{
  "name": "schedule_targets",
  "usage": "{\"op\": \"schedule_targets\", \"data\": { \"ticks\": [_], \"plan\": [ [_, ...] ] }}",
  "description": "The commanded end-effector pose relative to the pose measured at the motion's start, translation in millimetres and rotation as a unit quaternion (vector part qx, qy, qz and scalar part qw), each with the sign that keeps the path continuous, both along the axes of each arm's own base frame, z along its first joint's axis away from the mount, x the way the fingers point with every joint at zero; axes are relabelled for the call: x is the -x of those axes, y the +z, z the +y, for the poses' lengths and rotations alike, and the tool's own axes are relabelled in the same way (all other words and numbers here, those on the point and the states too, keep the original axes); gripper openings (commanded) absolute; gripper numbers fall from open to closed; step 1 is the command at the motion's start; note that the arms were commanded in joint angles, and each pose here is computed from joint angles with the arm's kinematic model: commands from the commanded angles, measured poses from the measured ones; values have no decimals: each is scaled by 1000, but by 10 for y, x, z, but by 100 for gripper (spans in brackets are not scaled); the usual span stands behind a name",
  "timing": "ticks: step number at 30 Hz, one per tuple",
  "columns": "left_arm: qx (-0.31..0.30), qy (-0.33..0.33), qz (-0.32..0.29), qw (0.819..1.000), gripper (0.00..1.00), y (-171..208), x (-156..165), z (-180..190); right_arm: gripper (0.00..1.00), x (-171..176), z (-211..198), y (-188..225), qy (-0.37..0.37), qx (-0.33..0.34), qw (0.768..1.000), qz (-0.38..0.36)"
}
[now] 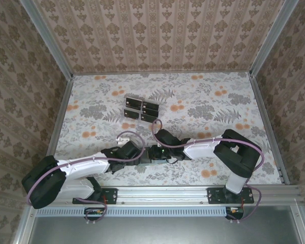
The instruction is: Put the credit cards into the card holder
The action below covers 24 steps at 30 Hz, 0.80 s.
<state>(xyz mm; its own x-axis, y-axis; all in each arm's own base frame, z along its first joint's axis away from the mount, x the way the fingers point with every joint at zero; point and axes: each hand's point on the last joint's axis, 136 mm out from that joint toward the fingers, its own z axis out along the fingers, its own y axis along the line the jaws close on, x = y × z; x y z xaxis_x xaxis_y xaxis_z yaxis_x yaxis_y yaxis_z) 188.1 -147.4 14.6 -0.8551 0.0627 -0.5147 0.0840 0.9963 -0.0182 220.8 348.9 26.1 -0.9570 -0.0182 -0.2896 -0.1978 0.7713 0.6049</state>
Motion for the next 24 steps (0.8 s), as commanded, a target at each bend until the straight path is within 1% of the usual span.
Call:
{"op": "schedule_targets", "data": {
  "ticks": [1, 9, 15, 21, 24],
  "plan": [
    [1, 6, 9, 1000, 100, -67, 36, 23, 20, 31, 180, 81, 10, -36, 999, 13],
    [-2, 26, -11, 1000, 100, 79, 23, 136, 20, 36, 245, 87, 8, -55, 998, 24],
    [-3, 24, -15, 1000, 100, 141, 28, 166, 21, 22, 266, 151, 11, -62, 998, 21],
    [-10, 22, -17, 1000, 100, 171, 27, 184, 25, 2, 139, 342, 10, -43, 999, -10],
    [-18, 27, -16, 999, 100, 161, 29, 230, 25, -10, 42, 375, 1, -27, 999, -22]
  ]
}}
